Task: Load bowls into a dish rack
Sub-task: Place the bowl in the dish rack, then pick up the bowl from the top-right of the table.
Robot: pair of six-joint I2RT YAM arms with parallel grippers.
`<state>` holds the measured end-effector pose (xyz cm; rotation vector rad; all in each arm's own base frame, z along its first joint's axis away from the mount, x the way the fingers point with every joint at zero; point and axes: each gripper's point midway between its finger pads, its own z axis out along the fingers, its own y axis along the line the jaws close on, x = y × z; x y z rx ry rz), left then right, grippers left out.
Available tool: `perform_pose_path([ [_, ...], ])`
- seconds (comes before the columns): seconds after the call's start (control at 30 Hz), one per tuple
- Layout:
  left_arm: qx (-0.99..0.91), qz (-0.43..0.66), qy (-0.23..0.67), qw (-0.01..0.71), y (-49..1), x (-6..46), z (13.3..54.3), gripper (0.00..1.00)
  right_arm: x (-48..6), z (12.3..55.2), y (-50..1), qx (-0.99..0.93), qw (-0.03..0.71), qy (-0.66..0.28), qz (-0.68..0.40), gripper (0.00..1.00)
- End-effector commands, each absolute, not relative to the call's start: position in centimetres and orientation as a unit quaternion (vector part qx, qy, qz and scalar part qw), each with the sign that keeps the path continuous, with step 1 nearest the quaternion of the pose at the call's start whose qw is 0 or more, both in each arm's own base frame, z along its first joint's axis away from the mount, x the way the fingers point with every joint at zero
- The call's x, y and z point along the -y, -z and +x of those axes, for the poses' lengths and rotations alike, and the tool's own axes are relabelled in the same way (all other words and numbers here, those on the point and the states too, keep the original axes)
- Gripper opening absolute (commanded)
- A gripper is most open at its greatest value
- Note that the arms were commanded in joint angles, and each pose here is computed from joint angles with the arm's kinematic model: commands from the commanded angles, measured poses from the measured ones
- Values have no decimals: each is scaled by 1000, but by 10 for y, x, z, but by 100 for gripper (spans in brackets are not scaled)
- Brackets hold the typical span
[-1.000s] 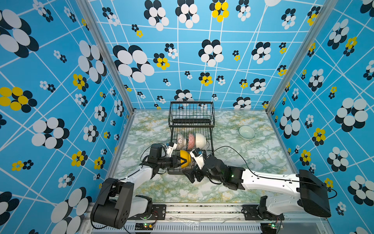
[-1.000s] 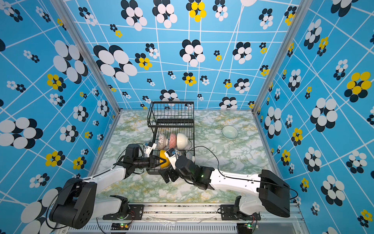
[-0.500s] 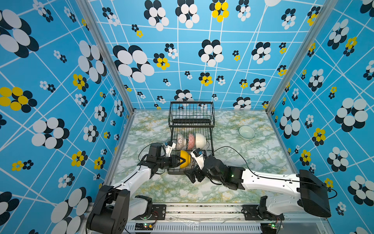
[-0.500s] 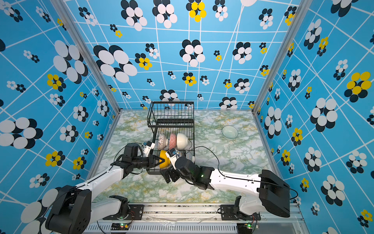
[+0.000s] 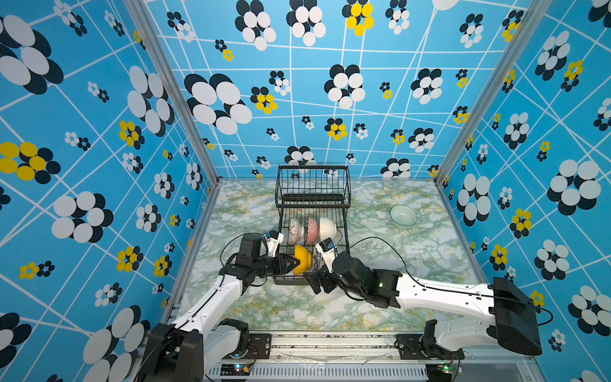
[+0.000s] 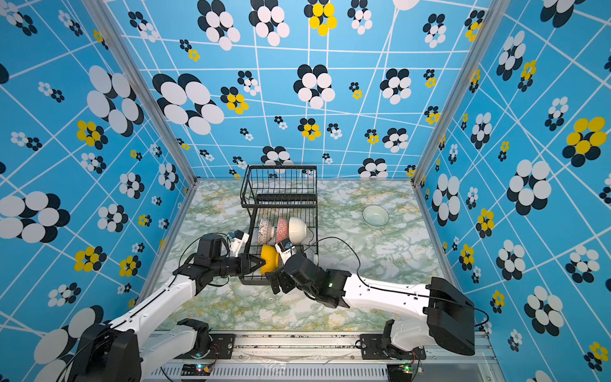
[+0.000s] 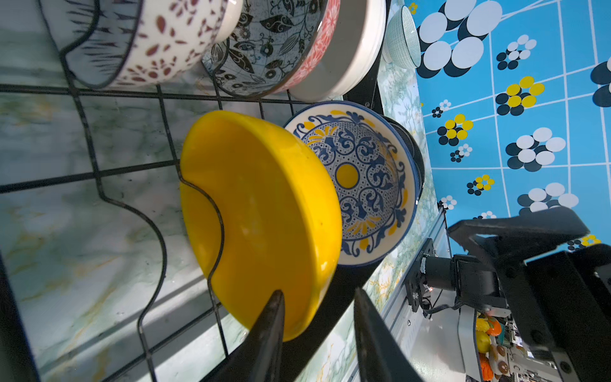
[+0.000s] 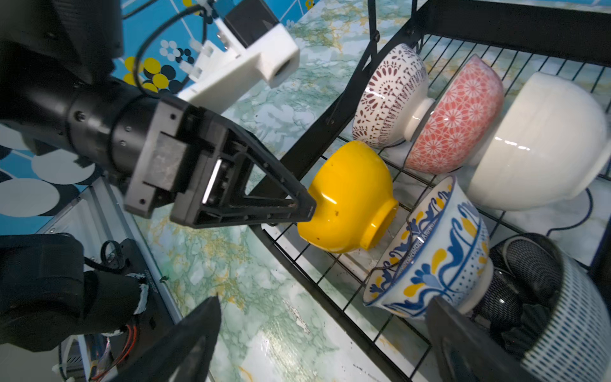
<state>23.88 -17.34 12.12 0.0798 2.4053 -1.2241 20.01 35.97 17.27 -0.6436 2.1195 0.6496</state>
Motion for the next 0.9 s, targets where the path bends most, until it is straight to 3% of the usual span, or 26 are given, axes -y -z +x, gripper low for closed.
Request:
perform_pose_path([
  [0.0, -871, 32, 434, 229, -131, 171, 240, 37, -348, 209, -186, -849, 412, -238, -230, 100],
  [0.37, -845, 27, 473, 247, -157, 177, 238, 37, -291, 237, -189, -887, 398, -196, -126, 98],
  [0.7, -845, 40, 443, 296, -184, 167, 237, 38, -251, 254, -186, -905, 381, -176, -64, 97],
  [0.87, -811, 34, 478, 337, -207, 170, 245, 45, -228, 263, -181, -917, 366, -156, -30, 96],
])
